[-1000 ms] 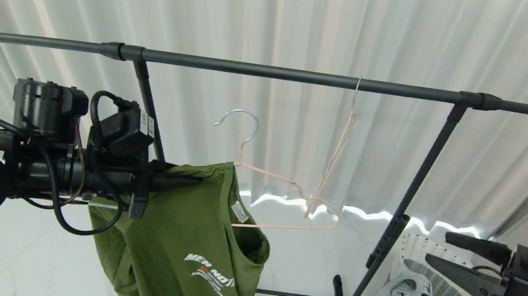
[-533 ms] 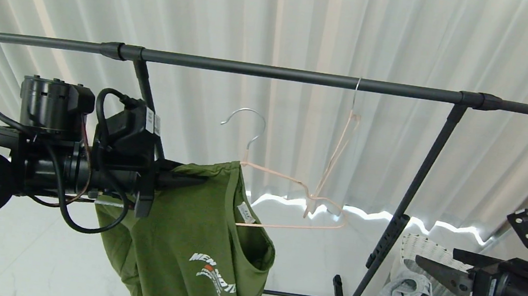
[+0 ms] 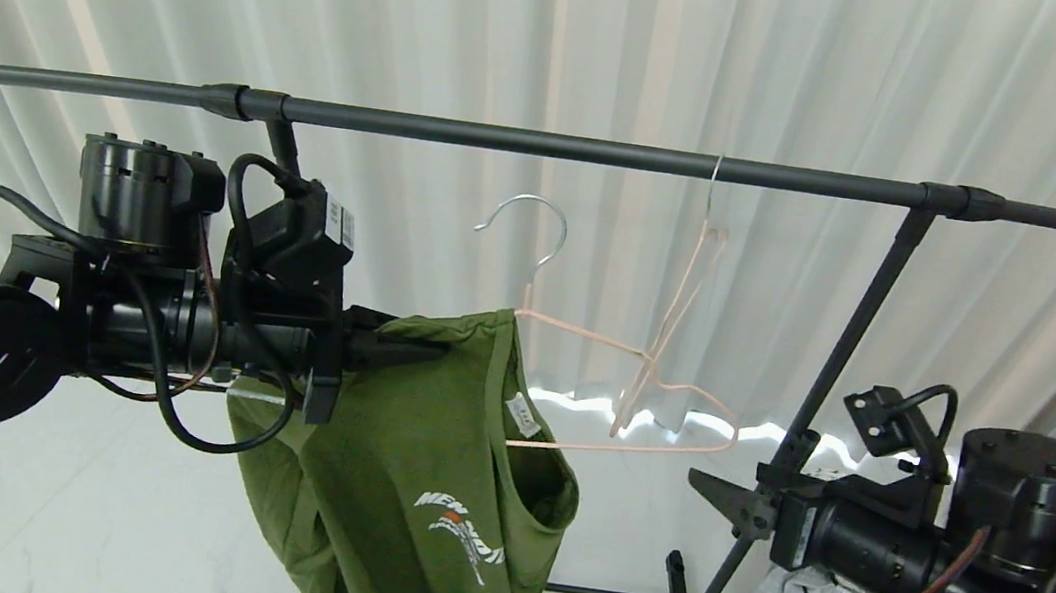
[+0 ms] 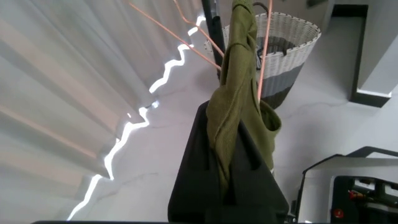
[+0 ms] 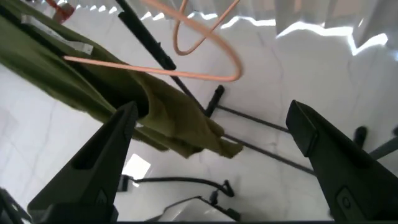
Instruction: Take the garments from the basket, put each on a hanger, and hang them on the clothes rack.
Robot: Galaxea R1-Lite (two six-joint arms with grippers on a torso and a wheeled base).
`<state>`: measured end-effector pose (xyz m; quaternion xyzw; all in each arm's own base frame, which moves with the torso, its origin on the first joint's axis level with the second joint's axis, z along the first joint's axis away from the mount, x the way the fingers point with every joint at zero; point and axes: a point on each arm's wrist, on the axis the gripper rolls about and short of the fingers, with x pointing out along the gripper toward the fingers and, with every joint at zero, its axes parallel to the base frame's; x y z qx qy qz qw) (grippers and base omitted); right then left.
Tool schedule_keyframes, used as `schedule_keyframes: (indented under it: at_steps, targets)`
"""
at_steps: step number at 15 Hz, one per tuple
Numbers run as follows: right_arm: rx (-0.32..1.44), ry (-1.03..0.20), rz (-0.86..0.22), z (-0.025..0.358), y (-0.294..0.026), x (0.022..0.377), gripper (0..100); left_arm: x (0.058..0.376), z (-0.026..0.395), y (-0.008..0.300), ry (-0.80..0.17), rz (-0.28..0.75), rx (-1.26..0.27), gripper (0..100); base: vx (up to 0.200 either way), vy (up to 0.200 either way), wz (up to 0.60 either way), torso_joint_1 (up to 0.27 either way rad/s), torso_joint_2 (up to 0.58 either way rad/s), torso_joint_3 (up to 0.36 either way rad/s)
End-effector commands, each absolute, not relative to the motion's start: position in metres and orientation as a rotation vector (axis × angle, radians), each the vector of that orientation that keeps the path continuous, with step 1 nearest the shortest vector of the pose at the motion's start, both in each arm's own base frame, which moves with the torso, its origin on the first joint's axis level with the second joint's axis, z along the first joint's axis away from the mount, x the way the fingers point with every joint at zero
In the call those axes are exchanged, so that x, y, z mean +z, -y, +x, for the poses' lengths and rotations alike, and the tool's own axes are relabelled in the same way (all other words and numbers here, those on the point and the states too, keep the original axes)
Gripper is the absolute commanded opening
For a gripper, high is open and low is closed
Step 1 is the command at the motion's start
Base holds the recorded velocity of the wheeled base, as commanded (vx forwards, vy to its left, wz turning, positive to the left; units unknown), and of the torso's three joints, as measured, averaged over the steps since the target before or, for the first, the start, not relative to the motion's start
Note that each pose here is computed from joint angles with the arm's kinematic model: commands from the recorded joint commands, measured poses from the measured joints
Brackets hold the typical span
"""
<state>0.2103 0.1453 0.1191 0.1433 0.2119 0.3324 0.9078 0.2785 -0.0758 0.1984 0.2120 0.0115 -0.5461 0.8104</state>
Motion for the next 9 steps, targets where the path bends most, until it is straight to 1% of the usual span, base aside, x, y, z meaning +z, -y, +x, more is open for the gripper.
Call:
schedule_keyframes:
  at_steps: [1,3,4,7,9]
  targets:
    - [0.693,-0.547,0.285,0.211,-0.163,0.091,100,0.2,0.277,0.076,-0.019,0.455,-1.166,0,0.0,0.0,0.0,0.0,0.0,0.0]
    - [0.759,-0.554,0.327,0.198,-0.18,0.093,100,0.204,0.274,0.077,-0.006,0.459,-1.171,0,0.0,0.0,0.0,0.0,0.0,0.0]
    - [0.77,-0.555,0.332,0.198,-0.185,0.091,100,0.205,0.272,0.077,-0.001,0.461,-1.171,0,0.0,0.0,0.0,0.0,0.0,0.0]
    - [0.787,-0.496,0.359,0.209,-0.201,0.085,100,0.207,0.264,0.078,0.006,0.46,-1.178,0,0.0,0.0,0.0,0.0,0.0,0.0]
    - [0.805,-0.505,0.366,0.201,-0.211,0.082,100,0.208,0.26,0.078,0.008,0.461,-1.182,0,0.0,0.0,0.0,0.0,0.0,0.0]
